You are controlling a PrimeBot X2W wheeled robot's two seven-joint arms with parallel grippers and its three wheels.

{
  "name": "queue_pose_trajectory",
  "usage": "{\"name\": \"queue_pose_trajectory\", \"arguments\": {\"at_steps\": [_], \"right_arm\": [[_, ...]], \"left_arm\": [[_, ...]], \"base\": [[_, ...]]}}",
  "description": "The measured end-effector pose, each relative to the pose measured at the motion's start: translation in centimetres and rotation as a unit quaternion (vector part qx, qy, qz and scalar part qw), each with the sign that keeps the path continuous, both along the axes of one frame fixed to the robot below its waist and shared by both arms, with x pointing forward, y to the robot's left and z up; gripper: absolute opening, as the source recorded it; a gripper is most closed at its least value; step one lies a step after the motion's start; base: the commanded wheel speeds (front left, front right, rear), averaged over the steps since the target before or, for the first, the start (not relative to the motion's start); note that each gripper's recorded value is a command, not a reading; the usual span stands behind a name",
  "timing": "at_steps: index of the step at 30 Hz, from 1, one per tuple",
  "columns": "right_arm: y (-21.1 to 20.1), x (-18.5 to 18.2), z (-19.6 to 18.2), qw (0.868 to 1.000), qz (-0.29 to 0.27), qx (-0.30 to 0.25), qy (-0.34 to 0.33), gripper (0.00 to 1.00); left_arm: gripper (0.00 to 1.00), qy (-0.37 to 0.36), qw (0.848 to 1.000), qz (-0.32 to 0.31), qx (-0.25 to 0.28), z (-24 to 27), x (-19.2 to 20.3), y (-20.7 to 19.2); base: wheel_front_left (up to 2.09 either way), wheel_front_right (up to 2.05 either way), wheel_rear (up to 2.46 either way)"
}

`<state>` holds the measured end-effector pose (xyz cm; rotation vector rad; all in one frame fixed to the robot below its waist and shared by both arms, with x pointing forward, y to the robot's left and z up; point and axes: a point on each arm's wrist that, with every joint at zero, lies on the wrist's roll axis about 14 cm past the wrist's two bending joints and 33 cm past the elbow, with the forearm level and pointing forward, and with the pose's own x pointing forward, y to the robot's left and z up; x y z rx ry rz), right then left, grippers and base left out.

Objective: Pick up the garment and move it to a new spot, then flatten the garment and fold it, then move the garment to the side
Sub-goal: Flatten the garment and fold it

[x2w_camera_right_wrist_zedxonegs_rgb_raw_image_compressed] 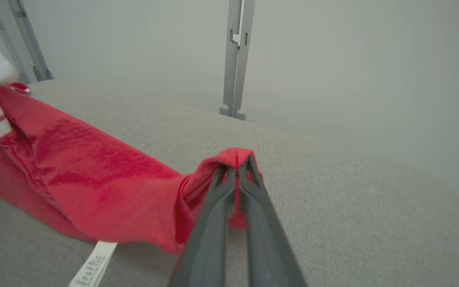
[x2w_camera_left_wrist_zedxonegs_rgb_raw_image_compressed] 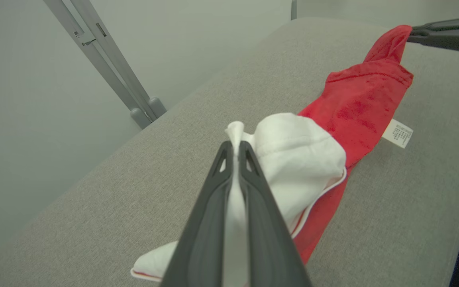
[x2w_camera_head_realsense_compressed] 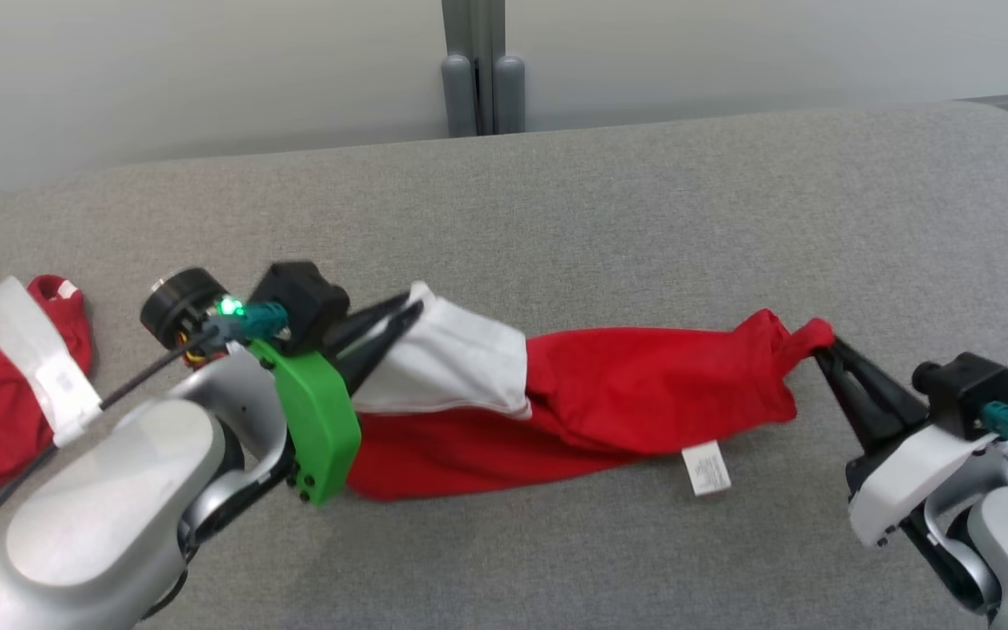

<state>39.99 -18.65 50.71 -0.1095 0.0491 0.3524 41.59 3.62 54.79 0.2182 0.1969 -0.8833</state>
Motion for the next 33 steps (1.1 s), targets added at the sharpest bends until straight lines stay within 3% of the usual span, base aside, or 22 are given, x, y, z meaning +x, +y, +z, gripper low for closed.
{"name": "queue_pose_trajectory", "arguments": {"at_steps": [5,11,14,17,20,24,27,30,33], "right_arm": [[0.7,-2.9,-6.2,0.990,0.042,-0.036,0.130,0.00],[1.0,-8.0,-11.6,0.963,0.082,-0.062,0.248,0.00],[1.0,-9.2,-12.2,0.957,0.083,-0.040,0.274,0.00],[0.0,-7.5,-9.6,0.970,0.073,-0.024,0.229,0.00],[-0.6,-5.1,-5.2,0.984,0.068,0.002,0.162,0.00],[-1.4,-1.6,0.4,0.994,0.066,-0.006,0.088,0.00],[-0.9,1.0,1.4,0.995,0.056,0.018,0.081,0.00],[-0.3,2.7,-1.3,0.990,0.048,0.022,0.128,0.00],[1.0,3.7,-4.0,0.986,0.053,0.020,0.158,0.00]], "left_arm": [[0.00,0.077,0.993,-0.054,0.070,-5.5,-3.9,0.4],[0.00,0.142,0.980,-0.089,0.110,-10.3,-8.2,1.9],[0.00,0.205,0.970,-0.101,0.080,-11.2,-11.2,1.6],[0.00,0.230,0.967,-0.108,0.010,-8.4,-12.0,0.6],[0.00,0.191,0.975,-0.089,-0.076,-2.5,-9.0,0.5],[0.00,0.066,0.992,-0.042,-0.101,4.3,-2.2,2.6],[0.00,0.064,0.995,0.008,-0.075,2.3,1.9,4.0],[0.00,0.129,0.989,0.056,-0.039,-3.6,4.0,4.9],[0.00,0.165,0.984,0.055,-0.034,-7.4,4.0,3.7]], "base": [[0.00,0.00,0.00],[0.00,0.00,0.00],[0.00,0.00,0.00],[0.00,0.00,0.00],[0.00,0.00,0.00],[0.00,0.00,0.00],[0.00,0.00,0.00],[0.00,0.00,0.00],[0.00,0.00,0.00]]}}
